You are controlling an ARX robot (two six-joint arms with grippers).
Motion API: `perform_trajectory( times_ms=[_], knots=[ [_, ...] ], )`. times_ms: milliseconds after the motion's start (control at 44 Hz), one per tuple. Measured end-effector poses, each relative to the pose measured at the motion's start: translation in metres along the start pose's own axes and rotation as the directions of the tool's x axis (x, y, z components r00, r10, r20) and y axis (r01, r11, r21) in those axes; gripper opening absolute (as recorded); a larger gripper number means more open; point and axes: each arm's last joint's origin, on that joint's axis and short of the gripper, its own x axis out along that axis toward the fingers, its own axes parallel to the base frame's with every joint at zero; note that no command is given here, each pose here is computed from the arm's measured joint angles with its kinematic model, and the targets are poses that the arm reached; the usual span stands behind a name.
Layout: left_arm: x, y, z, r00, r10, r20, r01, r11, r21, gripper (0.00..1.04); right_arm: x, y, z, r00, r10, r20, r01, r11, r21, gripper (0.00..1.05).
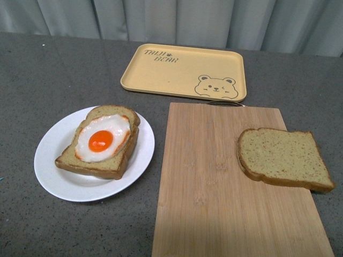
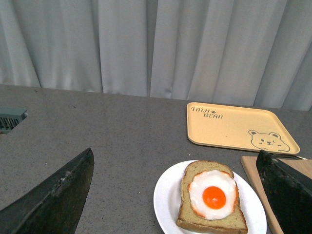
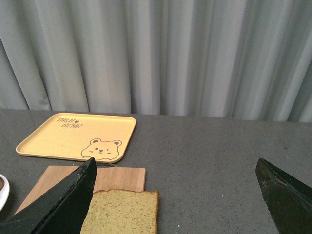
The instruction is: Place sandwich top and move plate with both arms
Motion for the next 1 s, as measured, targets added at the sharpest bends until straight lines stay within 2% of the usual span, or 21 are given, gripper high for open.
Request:
perform_trajectory(
  times_ms=[568, 591, 659, 705, 750, 841, 909, 1000],
  knots=[
    [0.0, 0.0, 0.0, 1.0, 0.0, 0.0, 0.0, 1.0, 0.0, 0.98, 0.0, 0.0, 0.0, 1.0, -0.006, -0.002, 0.006, 1.0, -0.004, 0.95],
    [0.0, 0.0, 0.0, 1.0, 0.0, 0.0, 0.0, 1.0, 0.0, 0.98, 0.0, 0.0, -0.001, 0.999, -0.037, -0.016, 0.036, 0.999, -0.026, 0.95],
    [0.0, 0.0, 0.0, 1.0, 0.002, 0.0, -0.002, 1.0, 0.0, 0.98, 0.005, 0.0, -0.002, 0.963, -0.252, -0.089, 0.232, 0.954, -0.189, 0.95],
    [0.0, 0.0, 0.0, 1.0, 0.0, 0.0, 0.0, 1.0, 0.0, 0.98, 0.012, -0.003, -0.003, 0.938, -0.32, -0.132, 0.278, 0.924, -0.264, 0.95],
    [0.0, 0.0, 0.0, 1.0, 0.0, 0.0, 0.0, 1.0, 0.0, 0.98, 0.021, -0.005, -0.005, 0.939, -0.306, -0.158, 0.248, 0.919, -0.305, 0.95],
    [0.0, 0.0, 0.0, 1.0, 0.0, 0.0, 0.0, 1.0, 0.0, 0.98, 0.047, -0.009, -0.004, 0.95, -0.208, -0.233, 0.139, 0.95, -0.279, 0.95],
    [0.0, 0.0, 0.0, 1.0, 0.0, 0.0, 0.0, 1.0, 0.0, 0.98, 0.07, -0.018, -0.006, 0.942, -0.138, -0.306, 0.079, 0.977, -0.199, 0.95],
    [0.0, 0.0, 0.0, 1.0, 0.0, 0.0, 0.0, 1.0, 0.0, 0.98, 0.1, -0.033, -0.018, 0.898, -0.068, -0.435, 0.052, 0.997, -0.048, 0.95]
  ],
)
